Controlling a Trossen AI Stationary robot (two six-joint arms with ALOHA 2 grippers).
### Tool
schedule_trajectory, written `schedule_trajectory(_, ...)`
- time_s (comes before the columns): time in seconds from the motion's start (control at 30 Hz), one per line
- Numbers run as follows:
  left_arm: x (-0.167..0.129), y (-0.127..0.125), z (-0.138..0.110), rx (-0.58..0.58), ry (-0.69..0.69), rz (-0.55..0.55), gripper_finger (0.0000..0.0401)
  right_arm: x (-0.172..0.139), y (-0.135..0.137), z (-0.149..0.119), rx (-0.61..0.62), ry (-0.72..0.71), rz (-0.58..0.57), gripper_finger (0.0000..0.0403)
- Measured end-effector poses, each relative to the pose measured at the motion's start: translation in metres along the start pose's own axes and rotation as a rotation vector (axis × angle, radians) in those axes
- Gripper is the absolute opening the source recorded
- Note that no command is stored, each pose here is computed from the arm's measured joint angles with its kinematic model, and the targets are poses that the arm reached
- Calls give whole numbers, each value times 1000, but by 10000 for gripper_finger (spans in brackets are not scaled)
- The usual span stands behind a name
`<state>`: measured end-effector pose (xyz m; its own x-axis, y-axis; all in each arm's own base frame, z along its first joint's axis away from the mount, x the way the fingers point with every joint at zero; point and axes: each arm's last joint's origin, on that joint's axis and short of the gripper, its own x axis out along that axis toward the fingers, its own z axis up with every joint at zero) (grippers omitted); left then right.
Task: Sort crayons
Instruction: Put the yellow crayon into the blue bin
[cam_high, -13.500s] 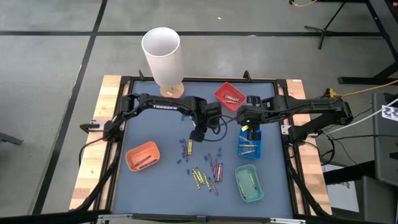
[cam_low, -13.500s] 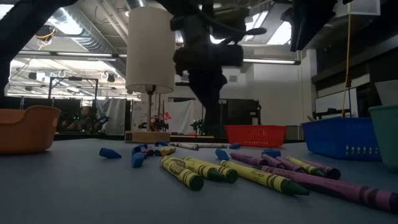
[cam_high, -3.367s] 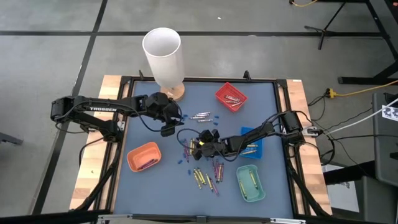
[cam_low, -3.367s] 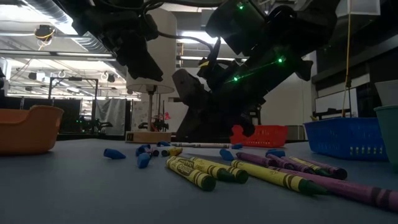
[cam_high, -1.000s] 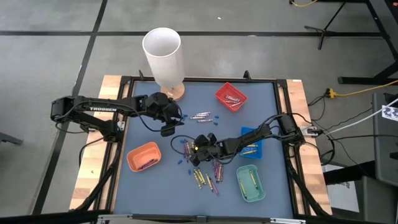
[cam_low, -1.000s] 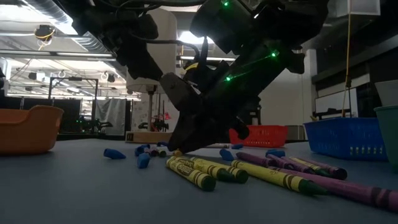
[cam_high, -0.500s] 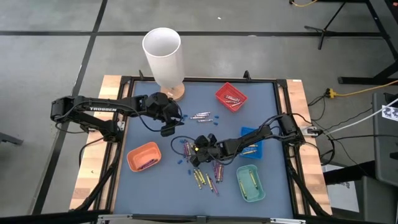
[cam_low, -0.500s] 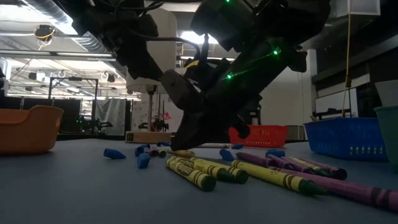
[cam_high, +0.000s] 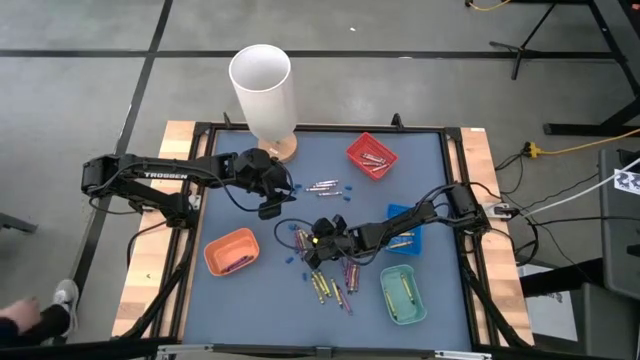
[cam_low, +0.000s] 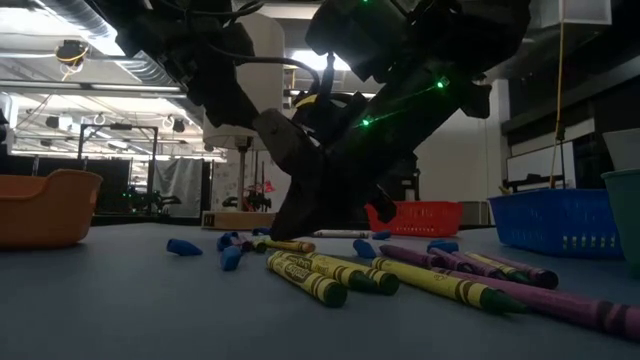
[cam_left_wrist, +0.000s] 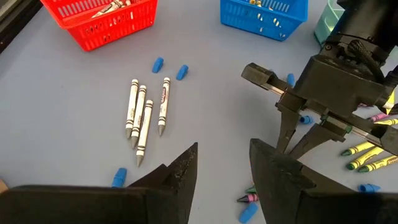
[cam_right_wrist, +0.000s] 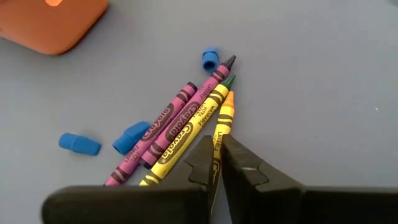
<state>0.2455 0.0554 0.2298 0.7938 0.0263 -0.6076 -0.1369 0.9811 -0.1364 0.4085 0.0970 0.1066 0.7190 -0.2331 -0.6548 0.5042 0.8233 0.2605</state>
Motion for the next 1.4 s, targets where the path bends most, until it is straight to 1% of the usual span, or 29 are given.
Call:
schedule_trajectory(0.23, 0, 0, 0, 0, 0, 0, 131, 0, 0, 0, -1, 2, 0, 47)
schedule_trajectory(0.53, 0, 0, 0, 0, 0, 0, 131, 0, -1, -1, -9, 14, -6, 97)
schedule_trajectory(0.63, 0, 0, 0, 0, 0, 0, 131, 0, -2, -3, -18, 24, -23, 100)
schedule_trajectory(0.8, 0, 0, 0, 0, 0, 0, 131, 0, -4, -4, -33, 45, -47, 80)
schedule_trajectory(0.9, 0, 0, 0, 0, 0, 0, 131, 0, -5, -4, -37, 47, -51, 52)
schedule_trajectory(1.03, 0, 0, 0, 0, 0, 0, 131, -1, -5, -4, -80, 48, -51, 12)
schedule_trajectory(1.1, 0, 0, 0, 0, 0, 0, 131, -1, -5, -4, -105, 49, -50, 10)
schedule_trajectory(1.27, 0, 0, 0, 0, -1, 0, 131, -6, -6, 1, -178, 79, -25, 29)
schedule_trajectory(1.4, 0, 0, 0, 0, 0, -1, 131, -19, -9, 13, -225, 120, -12, 15)
